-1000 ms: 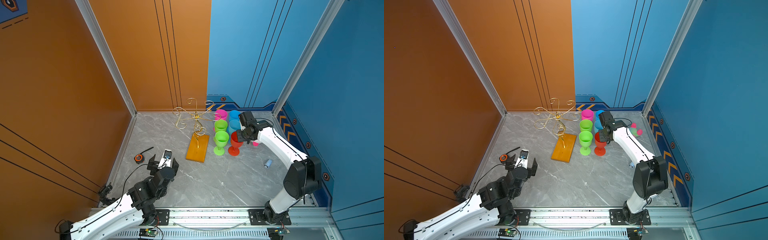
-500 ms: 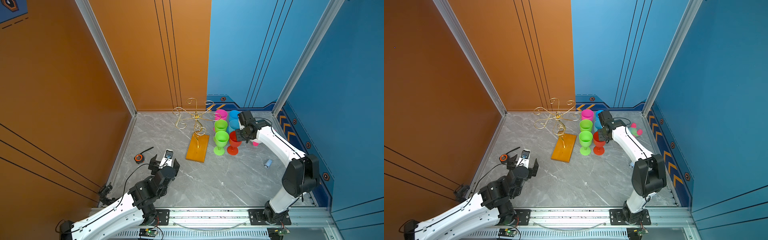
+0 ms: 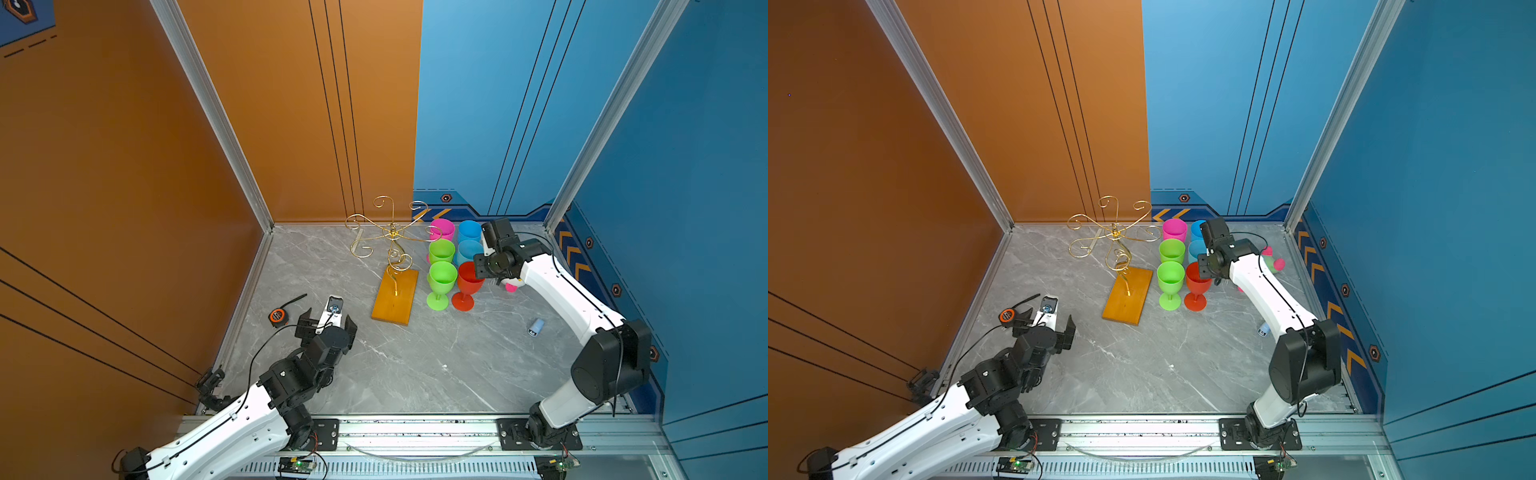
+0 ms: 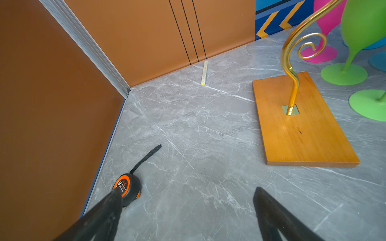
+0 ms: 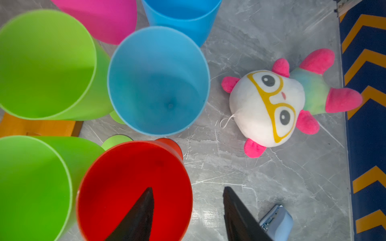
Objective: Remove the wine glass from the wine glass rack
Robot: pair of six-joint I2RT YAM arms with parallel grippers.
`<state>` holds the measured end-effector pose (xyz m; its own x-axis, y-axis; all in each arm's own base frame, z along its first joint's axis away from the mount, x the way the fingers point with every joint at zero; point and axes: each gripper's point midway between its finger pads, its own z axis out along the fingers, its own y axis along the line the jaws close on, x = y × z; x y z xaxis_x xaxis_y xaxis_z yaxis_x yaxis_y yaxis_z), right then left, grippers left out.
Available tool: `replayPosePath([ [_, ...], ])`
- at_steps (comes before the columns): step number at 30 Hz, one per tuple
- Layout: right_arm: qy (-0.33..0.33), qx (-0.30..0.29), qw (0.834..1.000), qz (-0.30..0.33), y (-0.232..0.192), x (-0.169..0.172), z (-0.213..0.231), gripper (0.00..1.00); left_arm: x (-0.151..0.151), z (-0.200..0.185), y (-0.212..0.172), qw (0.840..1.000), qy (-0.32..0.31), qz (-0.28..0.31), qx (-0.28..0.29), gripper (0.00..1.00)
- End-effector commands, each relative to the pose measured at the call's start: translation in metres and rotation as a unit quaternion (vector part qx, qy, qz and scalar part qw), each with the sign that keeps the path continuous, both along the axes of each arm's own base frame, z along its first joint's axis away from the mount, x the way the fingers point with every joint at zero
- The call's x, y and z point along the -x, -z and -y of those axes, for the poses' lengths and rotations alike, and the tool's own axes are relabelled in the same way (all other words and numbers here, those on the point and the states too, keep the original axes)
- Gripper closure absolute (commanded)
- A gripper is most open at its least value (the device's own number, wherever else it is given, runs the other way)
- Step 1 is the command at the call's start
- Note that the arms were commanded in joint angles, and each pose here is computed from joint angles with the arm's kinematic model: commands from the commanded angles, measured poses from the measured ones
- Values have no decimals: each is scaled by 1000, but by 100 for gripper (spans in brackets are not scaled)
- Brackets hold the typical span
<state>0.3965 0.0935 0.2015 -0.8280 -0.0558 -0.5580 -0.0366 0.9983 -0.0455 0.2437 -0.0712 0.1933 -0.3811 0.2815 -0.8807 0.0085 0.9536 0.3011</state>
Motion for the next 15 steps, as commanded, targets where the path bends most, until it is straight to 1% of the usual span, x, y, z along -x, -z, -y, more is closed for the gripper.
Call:
replayPosePath([
  [1, 12, -1, 999, 46, -39, 4, 14, 37, -7, 2, 4, 1000, 3, -2, 24, 2],
  [5, 23, 3, 996, 86, -56, 5, 28, 25, -19, -10, 4, 999, -21, 8, 36, 2],
  [6, 28, 1, 995, 99, -59, 5, 34, 23, -22, -11, 7, 999, -19, 0, 43, 2],
  [8, 38, -7, 991, 129, -63, 4, 44, 20, -31, -20, 5, 998, -37, 9, 59, 2],
  [11, 60, -5, 982, 177, -65, 3, 62, 14, -46, -34, 9, 995, -59, 19, 78, 2],
  [15, 93, -3, 970, 226, -55, 4, 85, 5, -67, -52, 19, 992, -82, 17, 92, 2],
])
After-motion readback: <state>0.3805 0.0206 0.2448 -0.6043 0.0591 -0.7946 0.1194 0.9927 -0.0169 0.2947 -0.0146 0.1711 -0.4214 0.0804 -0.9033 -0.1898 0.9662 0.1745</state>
